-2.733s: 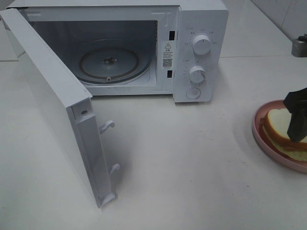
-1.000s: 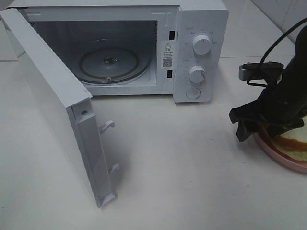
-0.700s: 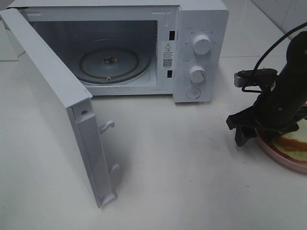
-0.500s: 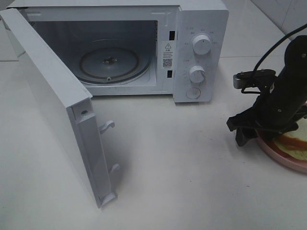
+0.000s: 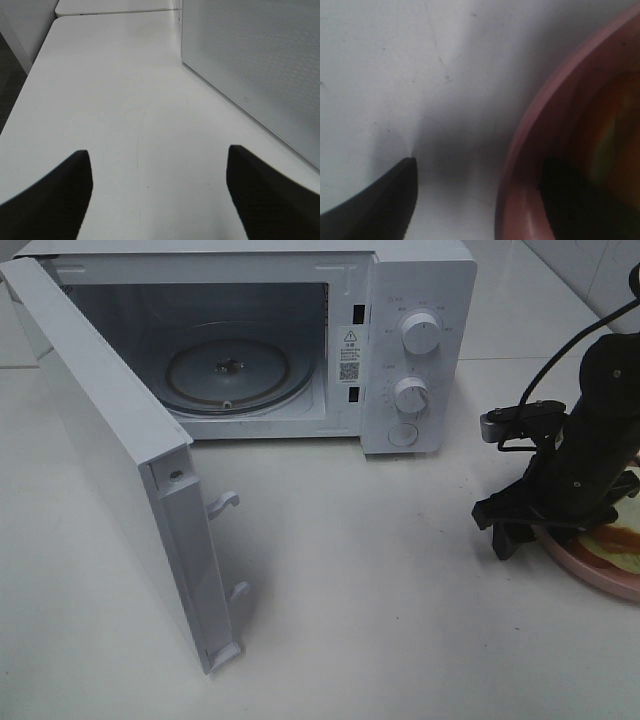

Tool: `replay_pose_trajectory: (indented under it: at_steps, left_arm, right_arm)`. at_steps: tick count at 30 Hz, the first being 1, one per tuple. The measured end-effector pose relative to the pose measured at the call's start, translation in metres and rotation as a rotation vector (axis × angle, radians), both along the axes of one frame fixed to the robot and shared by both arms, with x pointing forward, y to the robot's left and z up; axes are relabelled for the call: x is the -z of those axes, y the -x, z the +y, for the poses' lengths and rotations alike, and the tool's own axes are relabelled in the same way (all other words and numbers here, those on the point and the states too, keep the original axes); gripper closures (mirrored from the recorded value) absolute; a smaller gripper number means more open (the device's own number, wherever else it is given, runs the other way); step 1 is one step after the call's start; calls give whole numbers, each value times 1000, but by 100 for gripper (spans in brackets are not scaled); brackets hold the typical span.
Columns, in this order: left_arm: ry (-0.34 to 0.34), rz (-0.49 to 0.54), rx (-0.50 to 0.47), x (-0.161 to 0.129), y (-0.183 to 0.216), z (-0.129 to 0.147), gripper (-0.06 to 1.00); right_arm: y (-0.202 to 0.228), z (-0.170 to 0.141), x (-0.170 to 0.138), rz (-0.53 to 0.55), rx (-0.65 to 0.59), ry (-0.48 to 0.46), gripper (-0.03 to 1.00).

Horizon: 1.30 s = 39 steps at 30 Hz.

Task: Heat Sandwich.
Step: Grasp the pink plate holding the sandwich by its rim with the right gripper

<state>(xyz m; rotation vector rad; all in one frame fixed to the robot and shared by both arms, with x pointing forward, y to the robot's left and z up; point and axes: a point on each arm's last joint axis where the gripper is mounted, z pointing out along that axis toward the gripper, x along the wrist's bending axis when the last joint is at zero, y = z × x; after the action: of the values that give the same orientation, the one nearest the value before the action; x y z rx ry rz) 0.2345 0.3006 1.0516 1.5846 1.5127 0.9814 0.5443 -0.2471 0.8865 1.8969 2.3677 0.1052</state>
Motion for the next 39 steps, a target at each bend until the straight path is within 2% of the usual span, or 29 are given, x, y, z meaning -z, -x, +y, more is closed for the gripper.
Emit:
replay_pose_trajectory:
  at_steps: [4, 8, 9, 10, 12, 13, 14, 17, 18, 21, 39]
  left_arm:
    - [0, 0, 0, 0, 0, 0, 26]
    - [0, 0, 0, 0, 0, 0, 26]
    - [0, 0, 0, 0, 0, 0, 26]
    - [0, 0, 0, 0, 0, 0, 26]
    - [0, 0, 0, 0, 0, 0, 26]
    - [0, 0, 0, 0, 0, 0, 26]
    - [0, 0, 0, 0, 0, 0, 26]
    - [0, 0, 0, 0, 0, 0, 26]
    - [0, 0, 0, 0, 0, 0, 26]
    - [0, 0, 0, 0, 0, 0, 26]
    - [0, 0, 0, 0, 0, 0, 26]
  right_arm:
    - [0, -1, 0, -1, -9, 8, 32]
    - [0, -2, 0, -2, -30, 25, 40]
    - [0, -3, 1, -1, -40, 35, 45]
    - [0, -3, 1, -1, -40, 35, 45]
    - [-1, -4, 1, -2, -54, 46, 51]
    - [-1, -5, 1, -3, -65, 56, 59]
    - [-1, -5, 1, -3, -65, 56, 59]
    - [-1, -6, 0, -3, -74, 66, 70]
    - [-2, -6, 0, -3, -78, 69, 77]
    - [-2, -6, 0, -2, -80, 72, 81]
    - [-2, -7, 0, -6, -50, 90, 82]
